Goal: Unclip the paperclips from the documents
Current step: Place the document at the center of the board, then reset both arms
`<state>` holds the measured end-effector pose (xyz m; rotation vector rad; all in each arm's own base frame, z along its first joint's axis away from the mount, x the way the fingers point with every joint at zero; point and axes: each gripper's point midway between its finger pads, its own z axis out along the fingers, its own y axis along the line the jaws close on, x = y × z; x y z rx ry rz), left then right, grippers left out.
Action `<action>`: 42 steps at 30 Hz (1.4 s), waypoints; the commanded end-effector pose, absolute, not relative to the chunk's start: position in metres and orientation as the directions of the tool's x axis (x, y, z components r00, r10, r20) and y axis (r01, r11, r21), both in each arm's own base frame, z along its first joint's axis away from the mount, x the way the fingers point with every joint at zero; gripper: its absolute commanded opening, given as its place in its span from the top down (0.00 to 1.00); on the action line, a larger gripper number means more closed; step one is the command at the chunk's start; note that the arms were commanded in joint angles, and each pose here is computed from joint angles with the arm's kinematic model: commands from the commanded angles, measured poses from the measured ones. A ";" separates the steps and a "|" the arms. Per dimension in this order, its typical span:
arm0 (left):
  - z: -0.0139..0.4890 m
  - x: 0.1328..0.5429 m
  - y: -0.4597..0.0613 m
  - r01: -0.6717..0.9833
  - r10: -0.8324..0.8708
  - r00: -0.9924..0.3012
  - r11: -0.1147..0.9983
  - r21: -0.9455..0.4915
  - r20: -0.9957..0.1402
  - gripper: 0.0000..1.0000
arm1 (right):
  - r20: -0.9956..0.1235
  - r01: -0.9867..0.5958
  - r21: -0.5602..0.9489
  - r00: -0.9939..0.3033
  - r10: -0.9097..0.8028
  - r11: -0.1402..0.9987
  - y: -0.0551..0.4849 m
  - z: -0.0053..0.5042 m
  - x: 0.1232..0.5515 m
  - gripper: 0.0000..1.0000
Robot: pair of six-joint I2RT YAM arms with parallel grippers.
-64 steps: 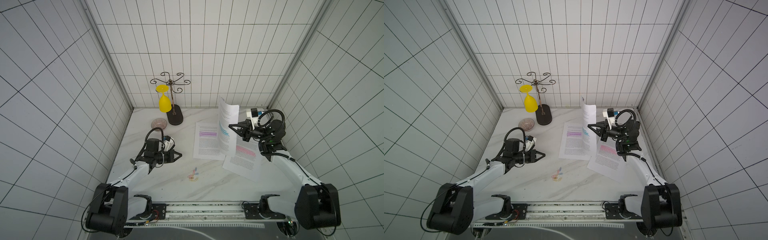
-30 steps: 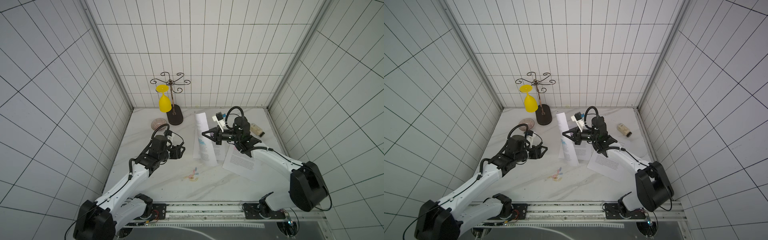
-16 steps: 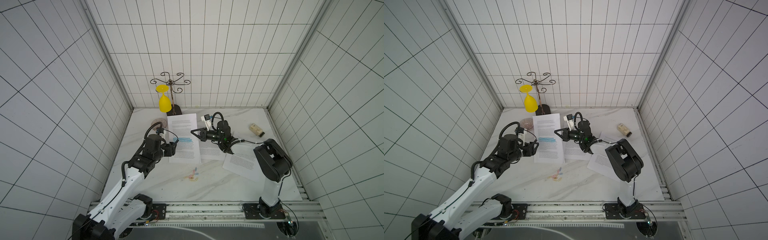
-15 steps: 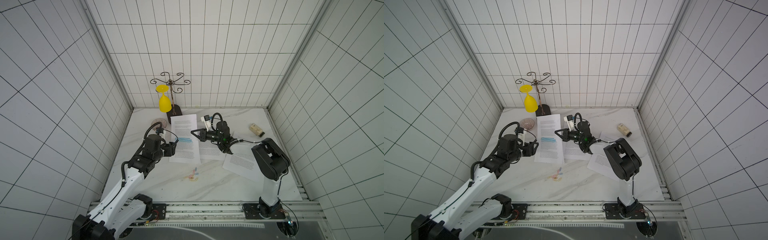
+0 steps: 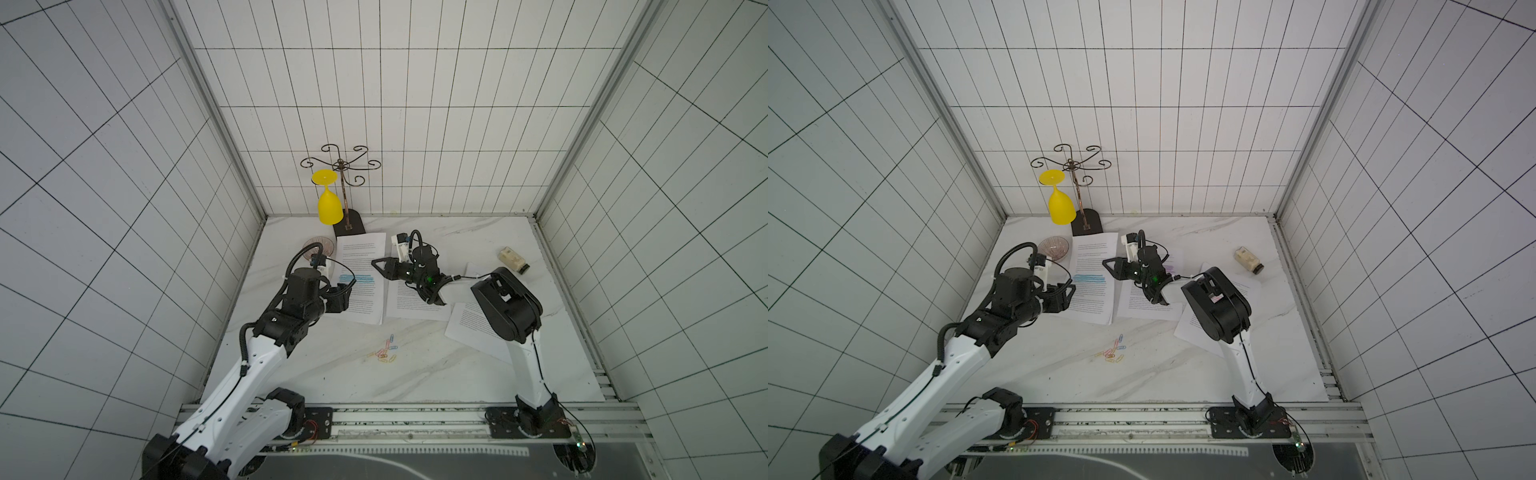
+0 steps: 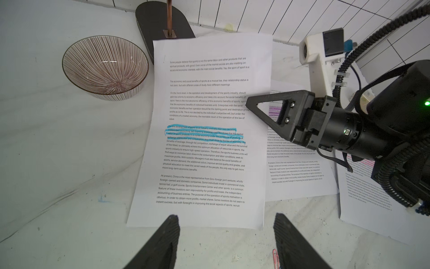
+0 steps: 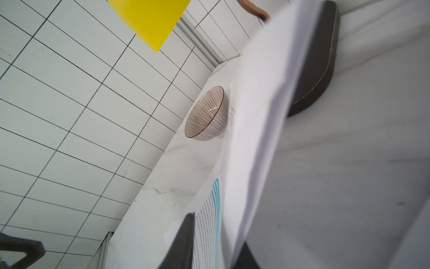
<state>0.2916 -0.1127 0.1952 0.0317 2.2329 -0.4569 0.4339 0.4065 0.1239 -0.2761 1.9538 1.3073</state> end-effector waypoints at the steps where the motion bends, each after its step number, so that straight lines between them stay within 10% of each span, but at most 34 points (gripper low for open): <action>1: 0.206 0.295 -0.106 0.170 -0.121 -0.618 0.944 -0.282 -0.777 0.34 | -0.742 -0.581 0.632 -0.644 0.186 0.513 0.415 0.153 0.454 0.19; 2: 0.207 0.296 -0.103 0.159 -0.125 -0.610 0.948 -0.275 -0.782 0.33 | -0.757 -0.583 0.599 -0.635 0.151 0.549 0.412 0.155 0.456 0.02; 3: 0.209 0.298 -0.100 0.146 -0.127 -0.601 0.953 -0.265 -0.789 0.07 | -0.764 -0.576 0.572 -0.633 0.124 0.584 0.408 0.155 0.459 0.02; 4: 0.213 0.300 -0.097 0.134 -0.127 -0.585 0.959 -0.249 -0.801 0.03 | -0.771 -0.568 0.537 -0.630 0.091 0.623 0.402 0.158 0.463 0.02; 16: 0.218 0.333 0.002 -0.350 -0.178 -0.326 0.935 -0.056 -0.929 0.03 | -0.831 -0.391 0.203 -0.554 -0.054 0.898 0.226 0.237 0.484 0.02; 20: 0.190 0.361 -0.036 0.039 0.010 -0.320 0.999 -0.002 -0.947 0.03 | -0.902 -0.349 0.115 -0.430 -0.050 0.930 0.158 0.253 0.462 0.02; 32: 0.136 0.414 -0.009 0.017 -0.032 -0.274 0.999 -0.038 -0.961 0.03 | -0.959 -0.086 -0.016 -0.280 -0.039 0.996 0.026 0.158 0.366 0.02; 42: 0.125 0.400 -0.001 -0.119 0.010 -0.184 0.992 0.032 -0.983 0.03 | -0.965 -0.087 -0.026 -0.258 -0.048 0.996 0.008 0.127 0.403 0.03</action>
